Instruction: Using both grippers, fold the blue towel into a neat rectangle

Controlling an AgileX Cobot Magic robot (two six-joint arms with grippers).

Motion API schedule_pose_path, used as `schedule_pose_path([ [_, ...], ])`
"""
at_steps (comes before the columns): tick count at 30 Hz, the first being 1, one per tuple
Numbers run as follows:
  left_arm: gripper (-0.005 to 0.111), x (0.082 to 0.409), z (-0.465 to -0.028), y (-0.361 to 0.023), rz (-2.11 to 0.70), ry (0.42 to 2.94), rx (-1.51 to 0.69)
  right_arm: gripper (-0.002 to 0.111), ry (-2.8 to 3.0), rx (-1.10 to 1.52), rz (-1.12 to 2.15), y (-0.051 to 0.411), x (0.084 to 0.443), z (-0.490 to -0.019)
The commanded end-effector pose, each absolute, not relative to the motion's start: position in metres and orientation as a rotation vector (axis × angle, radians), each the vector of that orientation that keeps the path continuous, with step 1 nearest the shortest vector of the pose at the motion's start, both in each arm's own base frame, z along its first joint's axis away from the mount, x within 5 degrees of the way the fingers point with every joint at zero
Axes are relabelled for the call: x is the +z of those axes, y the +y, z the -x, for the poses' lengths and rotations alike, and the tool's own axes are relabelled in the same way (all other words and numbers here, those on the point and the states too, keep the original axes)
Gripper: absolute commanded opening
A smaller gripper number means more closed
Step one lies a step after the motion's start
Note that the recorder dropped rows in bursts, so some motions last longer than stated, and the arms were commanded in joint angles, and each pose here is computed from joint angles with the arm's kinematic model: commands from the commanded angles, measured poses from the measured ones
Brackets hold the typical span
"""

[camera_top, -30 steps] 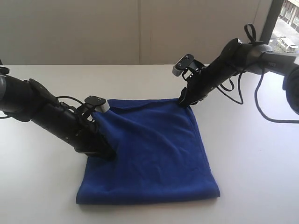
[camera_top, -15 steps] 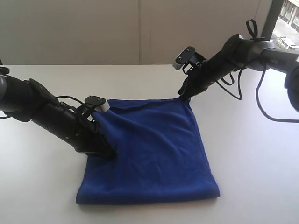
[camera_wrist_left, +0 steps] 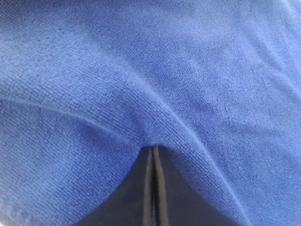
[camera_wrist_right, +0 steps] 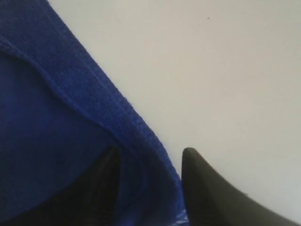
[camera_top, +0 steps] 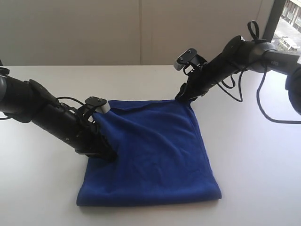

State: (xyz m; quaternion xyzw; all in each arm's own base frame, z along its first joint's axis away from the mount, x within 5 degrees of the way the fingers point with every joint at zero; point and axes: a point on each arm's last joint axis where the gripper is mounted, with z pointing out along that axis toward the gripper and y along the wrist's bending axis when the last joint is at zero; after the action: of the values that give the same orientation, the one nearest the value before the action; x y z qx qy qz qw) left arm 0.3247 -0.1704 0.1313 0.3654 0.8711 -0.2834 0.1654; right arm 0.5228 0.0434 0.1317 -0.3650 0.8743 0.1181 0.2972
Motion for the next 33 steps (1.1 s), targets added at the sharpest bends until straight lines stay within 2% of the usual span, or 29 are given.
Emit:
schedule_pose_path([
  [1,0.000,0.130,-0.322,-0.173,-1.057,2.486,-0.843,0.040,2.347,0.353,0.956,0.044,0.126,-0.522],
  [6,0.000,0.130,-0.322,-0.173,-1.057,2.486,-0.843,0.035,2.350,0.375,0.953,0.045,0.126,-0.521],
  [11,0.000,0.130,-0.322,-0.173,-1.057,2.486,-0.843,0.020,2.344,0.402,0.930,0.047,0.126,-0.521],
  [16,0.000,0.130,-0.322,-0.173,-1.057,2.486,-0.843,0.009,2.343,0.402,0.927,0.047,0.126,-0.521],
  [20,0.000,0.130,-0.322,-0.173,-1.057,2.486,-0.843,0.008,2.346,0.409,0.910,0.047,0.129,-0.522],
  [23,0.000,0.130,-0.322,-0.173,-1.057,2.486,-0.843,0.014,2.406,0.496,0.818,0.050,0.145,-0.523],
  [25,0.000,0.133,-0.323,-0.173,-1.056,2.476,-0.833,0.014,2.449,0.494,0.815,0.048,0.157,-0.523],
  [27,0.000,0.141,-0.324,-0.172,-1.064,2.438,-0.799,0.011,2.489,0.440,0.815,0.043,0.170,-0.525],
  [30,0.000,0.164,-0.327,-0.170,-1.034,2.368,-0.724,0.000,2.491,0.456,0.873,0.032,0.190,-0.523],
  [33,0.000,0.183,-0.326,-0.168,-1.020,2.310,-0.682,0.000,2.440,0.452,0.919,0.021,0.204,-0.526],
])
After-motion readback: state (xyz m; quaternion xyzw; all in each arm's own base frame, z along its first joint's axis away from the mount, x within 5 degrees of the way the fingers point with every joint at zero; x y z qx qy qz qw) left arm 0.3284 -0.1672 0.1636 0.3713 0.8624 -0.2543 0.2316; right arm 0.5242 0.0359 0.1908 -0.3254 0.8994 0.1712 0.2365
